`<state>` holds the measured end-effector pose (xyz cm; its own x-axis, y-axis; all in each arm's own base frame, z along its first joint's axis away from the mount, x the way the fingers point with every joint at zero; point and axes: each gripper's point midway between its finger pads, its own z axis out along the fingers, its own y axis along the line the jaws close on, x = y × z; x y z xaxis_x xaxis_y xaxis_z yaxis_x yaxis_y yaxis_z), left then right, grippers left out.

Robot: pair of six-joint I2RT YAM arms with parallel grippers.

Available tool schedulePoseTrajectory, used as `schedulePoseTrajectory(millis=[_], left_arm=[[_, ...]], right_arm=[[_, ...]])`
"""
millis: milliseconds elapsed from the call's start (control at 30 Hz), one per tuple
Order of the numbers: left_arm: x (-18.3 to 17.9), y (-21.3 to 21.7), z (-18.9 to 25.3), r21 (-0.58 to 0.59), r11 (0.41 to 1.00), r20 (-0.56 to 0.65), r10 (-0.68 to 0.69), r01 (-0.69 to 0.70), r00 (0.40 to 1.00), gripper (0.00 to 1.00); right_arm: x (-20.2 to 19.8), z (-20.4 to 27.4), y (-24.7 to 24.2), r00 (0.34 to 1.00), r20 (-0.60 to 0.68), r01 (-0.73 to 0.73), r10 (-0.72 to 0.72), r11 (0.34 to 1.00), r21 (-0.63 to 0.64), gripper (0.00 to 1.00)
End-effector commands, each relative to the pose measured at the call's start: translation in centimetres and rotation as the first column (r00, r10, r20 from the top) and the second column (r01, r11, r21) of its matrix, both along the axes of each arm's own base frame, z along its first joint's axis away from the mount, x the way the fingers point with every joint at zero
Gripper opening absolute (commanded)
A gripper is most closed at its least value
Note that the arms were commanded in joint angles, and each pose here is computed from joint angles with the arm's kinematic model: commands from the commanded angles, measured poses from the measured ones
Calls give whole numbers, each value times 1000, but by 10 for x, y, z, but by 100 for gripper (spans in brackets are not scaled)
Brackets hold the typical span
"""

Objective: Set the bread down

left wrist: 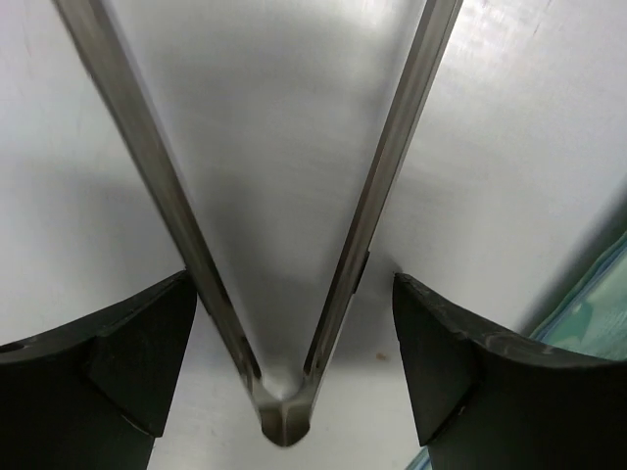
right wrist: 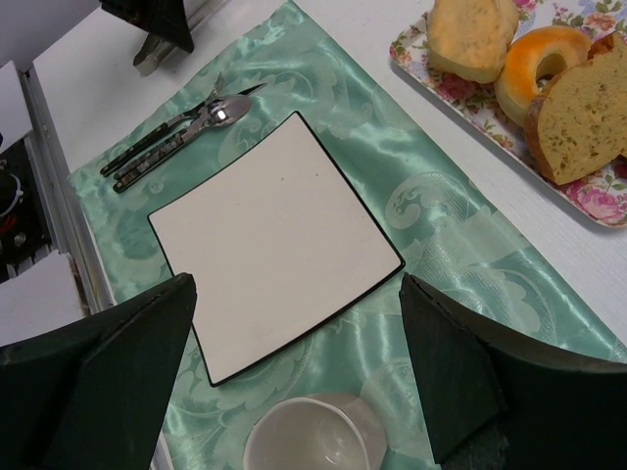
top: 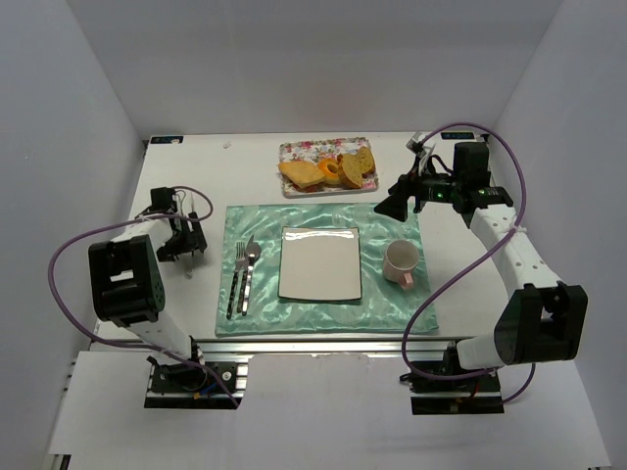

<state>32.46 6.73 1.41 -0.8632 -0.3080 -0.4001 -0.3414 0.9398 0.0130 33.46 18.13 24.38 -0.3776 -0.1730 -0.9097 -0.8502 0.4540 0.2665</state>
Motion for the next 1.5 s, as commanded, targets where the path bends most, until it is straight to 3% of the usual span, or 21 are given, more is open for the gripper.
schedulePoseTrajectory(millis=[0, 200, 333, 467, 533, 700, 867, 1000, 1133, 1200, 1467], left_arm=[[31, 5, 10, 17, 999, 90, -32, 31, 995, 90], [44, 19, 2, 31, 1000, 78, -3, 1, 997, 83], [52, 16, 2, 4, 1000, 91, -1, 0, 996, 69], [49, 11, 9, -10, 1000, 121, 2, -1, 993, 41], [49, 9, 19, -16, 1000, 148, -4, 6, 989, 35], [60, -21, 87, -124, 986, 316, -63, 107, 947, 19], [62, -88, 151, -238, 925, 439, -168, 294, 883, 26], [51, -144, 186, -364, 836, 497, -197, 409, 845, 48], [52, -171, 206, -491, 756, 540, -125, 432, 832, 58], [53, -196, 218, -538, 699, 560, -120, 471, 819, 58], [76, -228, 219, -631, 631, 508, -103, 451, 855, 57]], right_arm=[[0, 6, 5, 1000, 12, -22, 22, 999, 24, 89], [-1, 8, 5, 1000, 1, -25, 25, 999, 24, 89], [0, 9, 4, 1000, 4, -22, 22, 999, 24, 89], [-2, 8, 4, 1000, 2, -23, 23, 999, 25, 89], [-4, 7, 4, 1000, 1, -25, 25, 999, 25, 89], [-7, 6, 4, 1000, -5, -25, 25, 999, 28, 89], [-7, 8, 5, 1000, -10, -29, 29, 999, 44, 89], [-7, 11, 6, 999, -3, -32, 32, 998, 52, 89], [-9, 13, 6, 999, 1, -35, 35, 998, 60, 89], [-11, 13, 6, 999, 0, -35, 35, 997, 63, 89], [-17, 14, 2, 1000, 16, -24, 23, 998, 62, 89]])
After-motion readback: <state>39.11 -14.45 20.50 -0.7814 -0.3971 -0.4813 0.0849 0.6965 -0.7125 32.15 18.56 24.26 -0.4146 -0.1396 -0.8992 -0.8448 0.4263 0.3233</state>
